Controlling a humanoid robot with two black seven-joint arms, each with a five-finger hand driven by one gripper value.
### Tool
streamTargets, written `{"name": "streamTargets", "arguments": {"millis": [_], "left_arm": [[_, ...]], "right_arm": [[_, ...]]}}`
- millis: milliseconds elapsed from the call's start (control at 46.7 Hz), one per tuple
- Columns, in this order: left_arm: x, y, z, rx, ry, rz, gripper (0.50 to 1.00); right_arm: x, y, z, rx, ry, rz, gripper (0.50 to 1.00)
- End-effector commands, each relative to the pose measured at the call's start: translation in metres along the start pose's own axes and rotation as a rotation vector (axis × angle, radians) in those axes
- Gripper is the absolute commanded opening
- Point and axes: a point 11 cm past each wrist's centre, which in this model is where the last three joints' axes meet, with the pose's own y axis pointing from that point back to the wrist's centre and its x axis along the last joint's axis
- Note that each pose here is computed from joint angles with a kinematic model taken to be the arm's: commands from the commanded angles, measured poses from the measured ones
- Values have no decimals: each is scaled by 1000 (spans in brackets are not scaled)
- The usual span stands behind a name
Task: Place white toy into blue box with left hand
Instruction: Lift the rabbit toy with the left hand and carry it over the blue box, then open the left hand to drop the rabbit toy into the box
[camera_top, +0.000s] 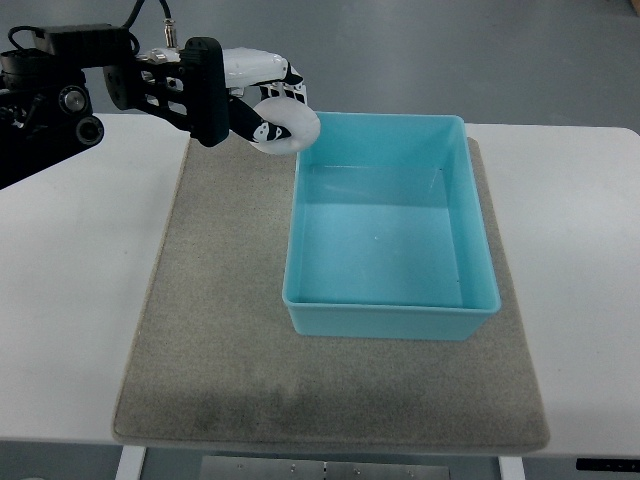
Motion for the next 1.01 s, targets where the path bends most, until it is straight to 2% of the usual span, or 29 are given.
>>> {"name": "streamTargets", "arguments": {"millis": [0,685,770,835,856,984], "left_arm": [[-5,-8,9,-24,6,-5,500],[-48,-40,41,-116,68,-42,500],[-51,-40,40,-115,74,-39,576],[-51,-40,40,-115,76,-26,762],[-50,-41,40,-114,75,-16,801],[-55,-44,43,-123,90,-5,872]], "right_arm": [[0,0,0,0,0,0,936],[0,0,0,0,-1,0,936],[0,0,0,0,0,0,936],[0,0,0,0,0,0,936],[0,0,0,0,-1,0,936],[0,0,0,0,-1,0,936]]}}
